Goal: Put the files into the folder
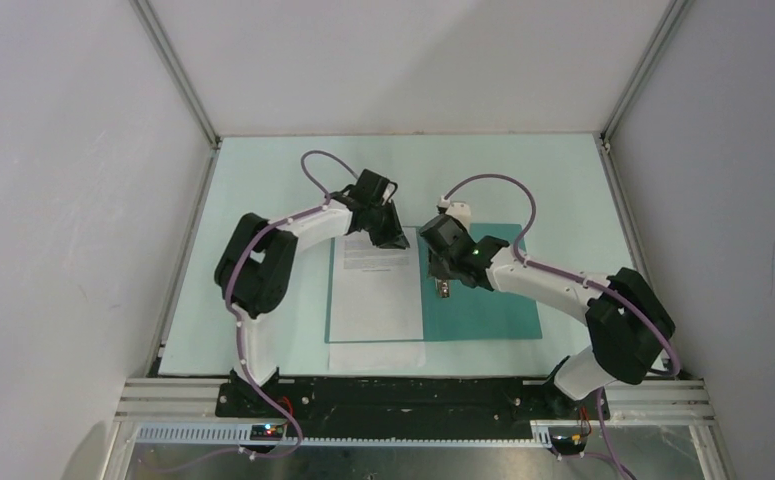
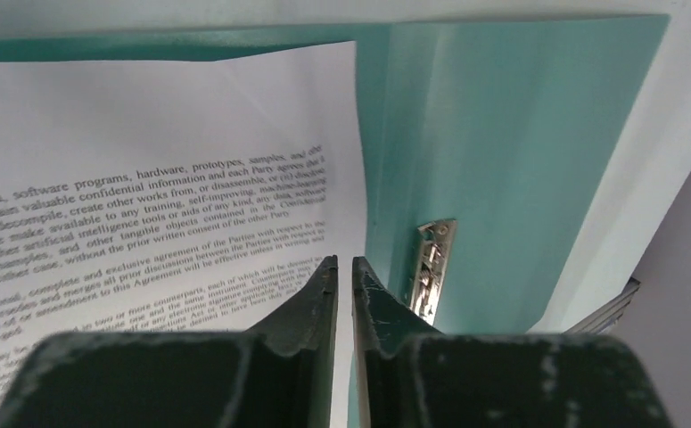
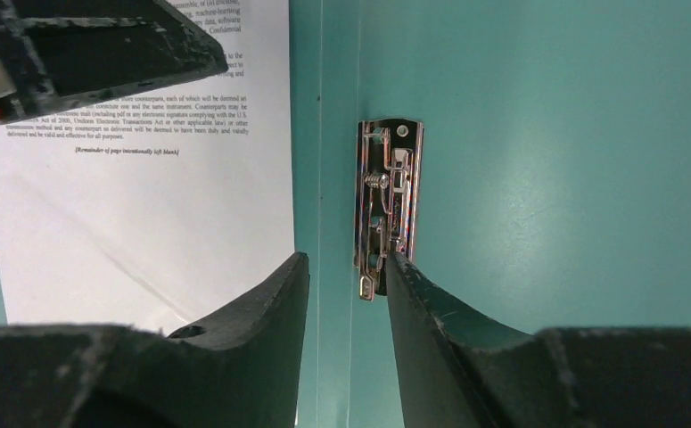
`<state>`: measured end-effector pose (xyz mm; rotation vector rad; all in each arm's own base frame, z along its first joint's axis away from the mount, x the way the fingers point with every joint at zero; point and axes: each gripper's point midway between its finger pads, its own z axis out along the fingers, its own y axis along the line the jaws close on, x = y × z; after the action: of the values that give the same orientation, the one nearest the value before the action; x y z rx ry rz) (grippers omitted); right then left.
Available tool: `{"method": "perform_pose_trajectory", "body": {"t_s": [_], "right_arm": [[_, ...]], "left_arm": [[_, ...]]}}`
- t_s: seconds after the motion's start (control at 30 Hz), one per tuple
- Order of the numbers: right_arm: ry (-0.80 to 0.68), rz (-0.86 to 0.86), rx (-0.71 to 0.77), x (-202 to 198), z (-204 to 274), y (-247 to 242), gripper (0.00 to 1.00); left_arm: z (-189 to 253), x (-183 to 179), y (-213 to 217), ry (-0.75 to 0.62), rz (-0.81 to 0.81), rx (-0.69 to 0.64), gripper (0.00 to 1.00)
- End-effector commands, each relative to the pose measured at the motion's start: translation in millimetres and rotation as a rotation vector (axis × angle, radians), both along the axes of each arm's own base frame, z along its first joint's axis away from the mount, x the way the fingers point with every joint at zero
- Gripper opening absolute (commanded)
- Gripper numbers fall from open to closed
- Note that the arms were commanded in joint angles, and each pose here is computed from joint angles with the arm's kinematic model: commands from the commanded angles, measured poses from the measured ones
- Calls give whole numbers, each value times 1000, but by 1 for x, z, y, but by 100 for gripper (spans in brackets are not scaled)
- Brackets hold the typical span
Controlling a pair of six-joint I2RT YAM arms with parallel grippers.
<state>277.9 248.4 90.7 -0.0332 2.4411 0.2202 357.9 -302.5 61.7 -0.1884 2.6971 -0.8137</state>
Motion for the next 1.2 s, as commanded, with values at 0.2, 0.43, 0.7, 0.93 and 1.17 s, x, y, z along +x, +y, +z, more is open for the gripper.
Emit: {"method": "perform_pose_trajectory", "body": {"t_s": [0.2, 0.43, 0.7, 0.93, 1.17], "right_arm": [[121, 2, -42, -18, -39, 1, 26], [165, -45, -103, -24, -58, -9, 15], [185, -73, -121, -33, -71, -19, 8], [206, -50, -87, -41, -82, -22, 8], [191, -18, 70, -42, -77, -21, 9]], "left_arm": [[-26, 10, -17, 50, 46, -42, 4], [-41, 6, -10, 83, 89, -15, 0], [-35, 7, -7, 62, 101, -9, 0], [12, 15, -35, -62, -11, -69, 27], [21, 12, -75, -136, -109, -63, 37]]}}
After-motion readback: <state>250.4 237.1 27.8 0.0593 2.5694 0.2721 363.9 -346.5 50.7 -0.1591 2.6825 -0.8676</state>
